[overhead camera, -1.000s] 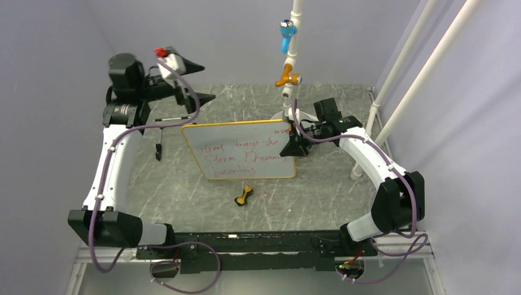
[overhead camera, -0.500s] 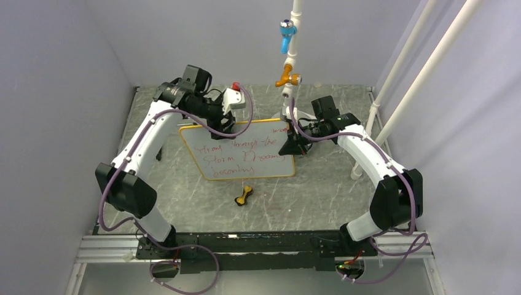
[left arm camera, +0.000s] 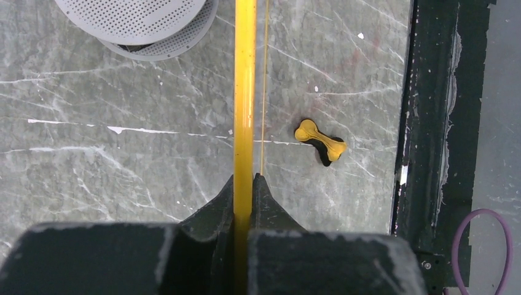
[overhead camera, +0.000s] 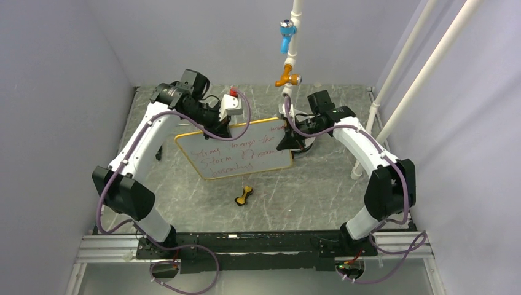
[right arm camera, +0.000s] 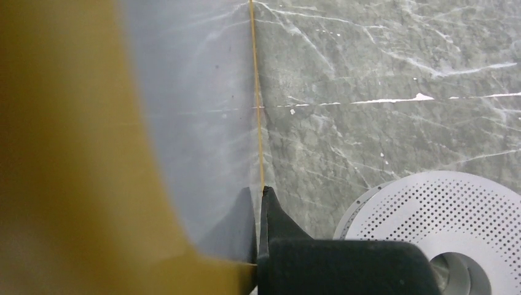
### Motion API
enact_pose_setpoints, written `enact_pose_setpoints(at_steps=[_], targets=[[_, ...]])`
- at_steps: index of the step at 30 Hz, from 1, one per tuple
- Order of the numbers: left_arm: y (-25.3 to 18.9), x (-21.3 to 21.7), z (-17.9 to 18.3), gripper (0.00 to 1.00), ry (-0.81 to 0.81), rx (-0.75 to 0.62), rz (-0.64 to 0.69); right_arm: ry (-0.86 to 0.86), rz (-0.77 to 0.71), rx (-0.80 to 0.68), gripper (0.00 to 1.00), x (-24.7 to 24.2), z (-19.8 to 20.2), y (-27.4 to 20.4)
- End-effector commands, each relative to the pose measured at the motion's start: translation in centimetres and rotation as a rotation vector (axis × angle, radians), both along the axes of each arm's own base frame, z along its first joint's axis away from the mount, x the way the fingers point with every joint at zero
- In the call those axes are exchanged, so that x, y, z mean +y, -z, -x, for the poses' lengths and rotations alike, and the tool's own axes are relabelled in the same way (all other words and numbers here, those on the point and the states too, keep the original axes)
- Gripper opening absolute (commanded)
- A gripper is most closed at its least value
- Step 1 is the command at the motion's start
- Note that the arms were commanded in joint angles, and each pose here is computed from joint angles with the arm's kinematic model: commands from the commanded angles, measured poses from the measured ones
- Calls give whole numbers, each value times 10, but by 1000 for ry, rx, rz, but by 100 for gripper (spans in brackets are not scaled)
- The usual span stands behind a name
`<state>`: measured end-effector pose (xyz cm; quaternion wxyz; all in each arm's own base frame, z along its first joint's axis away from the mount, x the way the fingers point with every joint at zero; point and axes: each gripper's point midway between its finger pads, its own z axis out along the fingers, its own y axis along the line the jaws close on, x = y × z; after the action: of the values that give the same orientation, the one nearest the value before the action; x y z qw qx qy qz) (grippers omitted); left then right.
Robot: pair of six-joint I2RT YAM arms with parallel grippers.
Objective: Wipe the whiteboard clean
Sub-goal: Pass from the right arm to the left, then pick up the whiteboard eraser from the center of the board.
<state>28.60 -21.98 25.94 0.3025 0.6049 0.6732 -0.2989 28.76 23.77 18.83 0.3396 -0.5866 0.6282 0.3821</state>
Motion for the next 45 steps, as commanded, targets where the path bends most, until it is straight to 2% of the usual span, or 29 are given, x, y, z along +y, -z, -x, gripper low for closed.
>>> enact_pose_setpoints(at_steps=[1, 3, 4, 6, 7, 8, 12, 16, 19, 22, 25, 30, 34, 36, 40, 45], targets=[[-19, -5, -13, 0, 4, -111, 71, 93, 156, 128, 0, -13, -2, 23], [-25, -2, -16, 0, -30, -112, 95, 106, 151, 139, 13, -11, -7, 18], [-28, 0, -17, 0, -47, -107, 108, 104, 139, 142, 34, -10, -10, 11], [-30, 6, -20, 0, -95, -88, 127, 119, 116, 158, 62, -13, -15, -3], [-29, 8, -20, 0, -105, -81, 136, 130, 98, 149, 91, -16, -19, -13], [-28, 11, -20, 0, -120, -77, 146, 151, 74, 127, 99, -21, -24, -29], [-20, 15, -13, 0, -149, -37, 174, 225, 9, 20, 100, -42, -34, -76], [-19, 14, -9, 0, -156, -4, 199, 165, -19, -124, 100, -48, -3, -99], [-21, 11, -8, 0, -169, 13, 222, -17, -101, -278, 100, -43, 40, -94], [-21, 11, -7, 0, -199, 18, 236, -209, -163, -235, 100, -28, 86, -67], [-21, 10, -3, 0, -241, 26, 243, -408, -66, -241, 100, -6, 116, -34], [-20, 10, 16, 0, -260, 3, 263, -568, 34, -284, 100, 26, 141, -4], [-24, 17, 25, 0, -302, -49, 280, -664, 216, -324, 100, 51, 153, 41], [-24, 24, 26, 0, -337, -88, 268, -673, 305, -361, 99, 60, 153, 67], [-26, 36, 21, 0, -419, -150, 248, -585, 402, -426, 92, 84, 131, 96], [-23, 36, 18, 0, -432, -142, 239, -524, 408, -453, 80, 113, 109, 101]])
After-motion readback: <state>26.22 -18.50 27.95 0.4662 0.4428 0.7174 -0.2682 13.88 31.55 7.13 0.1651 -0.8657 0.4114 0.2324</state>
